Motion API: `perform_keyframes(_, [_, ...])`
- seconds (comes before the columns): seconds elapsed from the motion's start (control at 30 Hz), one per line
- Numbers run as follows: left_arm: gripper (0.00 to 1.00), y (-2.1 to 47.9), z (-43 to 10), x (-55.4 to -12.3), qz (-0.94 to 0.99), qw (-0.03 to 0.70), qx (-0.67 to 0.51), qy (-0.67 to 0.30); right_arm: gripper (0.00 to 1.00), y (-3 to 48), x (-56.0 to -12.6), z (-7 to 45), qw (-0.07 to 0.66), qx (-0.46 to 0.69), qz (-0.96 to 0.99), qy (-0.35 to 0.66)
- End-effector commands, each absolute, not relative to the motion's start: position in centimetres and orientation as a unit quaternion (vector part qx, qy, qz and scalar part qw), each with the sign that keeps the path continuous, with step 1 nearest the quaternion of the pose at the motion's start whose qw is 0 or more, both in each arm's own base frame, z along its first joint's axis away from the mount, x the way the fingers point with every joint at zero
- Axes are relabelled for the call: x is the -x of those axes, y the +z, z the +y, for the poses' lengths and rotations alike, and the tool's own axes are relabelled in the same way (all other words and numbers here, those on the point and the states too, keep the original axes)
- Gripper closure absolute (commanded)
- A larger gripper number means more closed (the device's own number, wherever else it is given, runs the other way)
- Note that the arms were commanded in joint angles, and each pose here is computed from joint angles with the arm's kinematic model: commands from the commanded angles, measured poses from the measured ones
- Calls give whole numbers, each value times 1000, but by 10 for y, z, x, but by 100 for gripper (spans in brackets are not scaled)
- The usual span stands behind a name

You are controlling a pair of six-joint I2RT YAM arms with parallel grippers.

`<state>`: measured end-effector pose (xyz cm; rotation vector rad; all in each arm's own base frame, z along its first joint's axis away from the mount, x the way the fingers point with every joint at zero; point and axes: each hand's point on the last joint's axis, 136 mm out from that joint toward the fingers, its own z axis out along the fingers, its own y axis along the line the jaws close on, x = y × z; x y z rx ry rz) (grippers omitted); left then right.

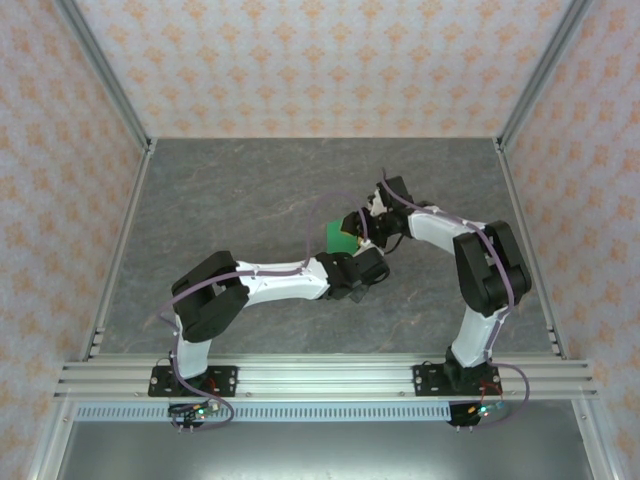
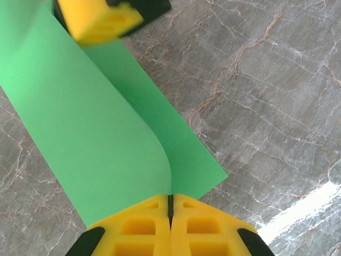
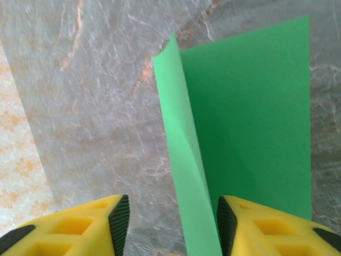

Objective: Fold a paper plane with a square sheet of paper (fold left side to right side)
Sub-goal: Fold the triangle a second time at the center of the table.

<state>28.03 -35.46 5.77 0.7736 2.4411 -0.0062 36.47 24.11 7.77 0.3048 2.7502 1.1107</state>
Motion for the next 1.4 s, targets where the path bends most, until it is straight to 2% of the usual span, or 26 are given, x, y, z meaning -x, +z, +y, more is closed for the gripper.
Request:
perform_keyframes(0.0, [97, 67, -352, -278, 915, 298, -271, -14, 40, 110, -383, 234, 127, -76, 928, 343])
perform_keyframes(0.13, [98, 69, -350, -278, 915, 301, -267, -14, 30, 129, -401, 221, 155, -84, 929, 326])
perform_keyframes(0.3, [98, 70, -350, -277, 916, 301, -264, -18, 27, 151, -414, 191, 193, -114, 920, 322])
perform_keyframes(0.43, [99, 74, -351, -277, 916, 303, -261, -25, 27, 157, -401, 161, 214, -130, 918, 307])
perform_keyframes(0.47, [99, 75, -352, -277, 916, 304, -260, -28, 29, 157, -397, 155, 218, -133, 917, 306])
perform_keyframes(0.53, [99, 80, -354, -277, 916, 305, -257, -38, 42, 151, -383, 142, 219, -143, 917, 302])
perform_keyframes(0.6, [99, 81, -355, -277, 918, 300, -253, -52, 50, 142, -368, 138, 212, -145, 918, 303])
perform_keyframes(0.97, [100, 80, -346, -280, 932, 266, -202, -144, 93, 85, -302, 167, 129, -161, 892, 402])
perform_keyframes(1.1, [100, 81, -340, -282, 933, 258, -189, -164, 98, 68, -285, 180, 105, -164, 885, 422])
perform_keyframes(1.37, [100, 80, -328, -283, 936, 246, -178, -179, 100, 51, -270, 202, 79, -148, 891, 421])
